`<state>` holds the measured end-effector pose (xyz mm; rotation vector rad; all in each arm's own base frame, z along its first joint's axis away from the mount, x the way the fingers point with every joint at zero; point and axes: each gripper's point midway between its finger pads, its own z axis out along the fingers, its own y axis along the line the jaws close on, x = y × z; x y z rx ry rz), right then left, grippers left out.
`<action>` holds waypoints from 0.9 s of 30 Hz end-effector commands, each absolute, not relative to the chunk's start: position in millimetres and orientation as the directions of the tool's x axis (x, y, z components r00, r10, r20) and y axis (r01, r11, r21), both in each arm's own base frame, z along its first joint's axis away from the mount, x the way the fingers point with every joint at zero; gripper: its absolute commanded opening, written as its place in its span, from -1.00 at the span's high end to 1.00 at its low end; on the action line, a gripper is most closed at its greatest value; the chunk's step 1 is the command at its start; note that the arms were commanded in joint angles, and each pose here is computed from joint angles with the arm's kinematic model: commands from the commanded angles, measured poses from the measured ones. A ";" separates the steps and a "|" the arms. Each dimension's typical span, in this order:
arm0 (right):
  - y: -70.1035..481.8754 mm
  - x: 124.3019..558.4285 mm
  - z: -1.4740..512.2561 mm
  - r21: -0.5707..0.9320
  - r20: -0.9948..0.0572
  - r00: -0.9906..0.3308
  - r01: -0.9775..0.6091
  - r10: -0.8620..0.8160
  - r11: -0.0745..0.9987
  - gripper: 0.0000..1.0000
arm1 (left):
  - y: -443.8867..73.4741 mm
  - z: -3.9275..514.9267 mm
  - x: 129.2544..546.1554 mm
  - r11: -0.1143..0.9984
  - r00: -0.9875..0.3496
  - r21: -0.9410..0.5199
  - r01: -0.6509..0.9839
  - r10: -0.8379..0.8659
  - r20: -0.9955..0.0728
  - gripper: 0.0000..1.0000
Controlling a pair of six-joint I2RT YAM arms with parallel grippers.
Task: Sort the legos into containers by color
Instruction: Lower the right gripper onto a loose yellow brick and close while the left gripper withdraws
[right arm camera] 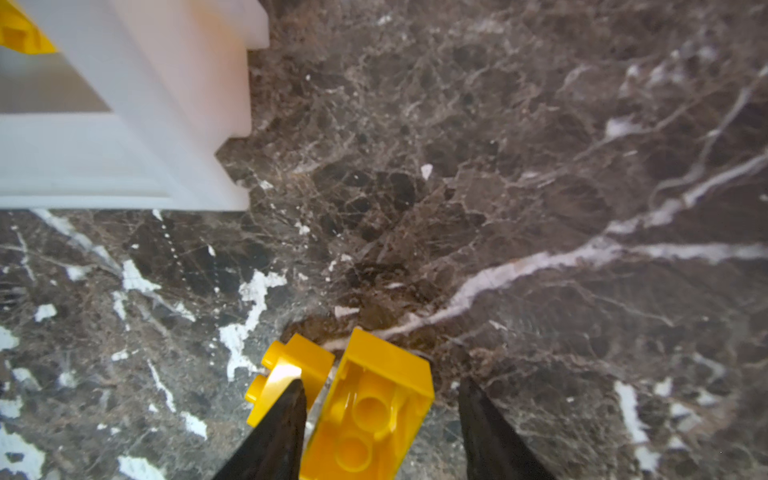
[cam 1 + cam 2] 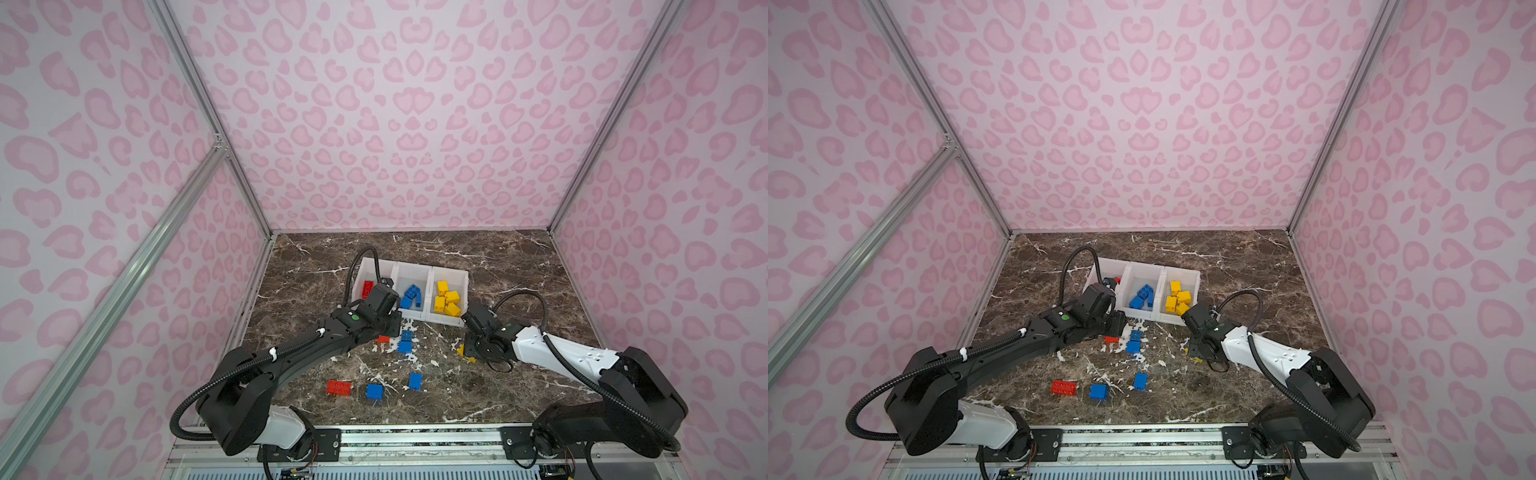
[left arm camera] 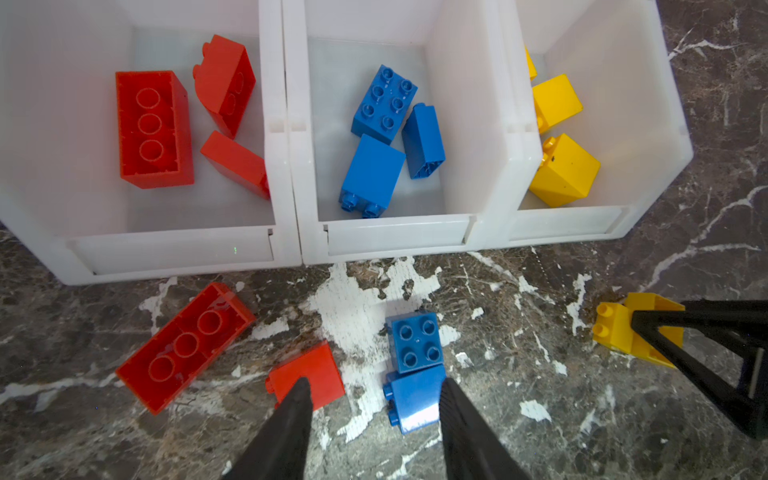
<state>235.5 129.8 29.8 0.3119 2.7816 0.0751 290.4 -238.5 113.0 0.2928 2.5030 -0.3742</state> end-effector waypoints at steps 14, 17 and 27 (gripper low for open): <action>125.3 233.1 31.5 0.074 -0.339 -0.913 0.215 0.227 0.974 0.27 | -247.2 117.1 290.5 0.935 -0.796 -0.211 0.285 0.108 -0.596 -0.04; 125.2 236.7 43.5 0.081 -0.361 -0.905 0.211 0.226 0.974 0.29 | -246.7 119.1 290.8 0.936 -0.794 -0.214 0.281 0.101 -0.599 -0.04; 158.9 306.4 131.4 0.096 -0.521 -0.848 0.060 0.102 0.994 0.30 | -236.9 123.3 283.7 0.940 -0.793 -0.215 0.263 0.084 -0.604 -0.04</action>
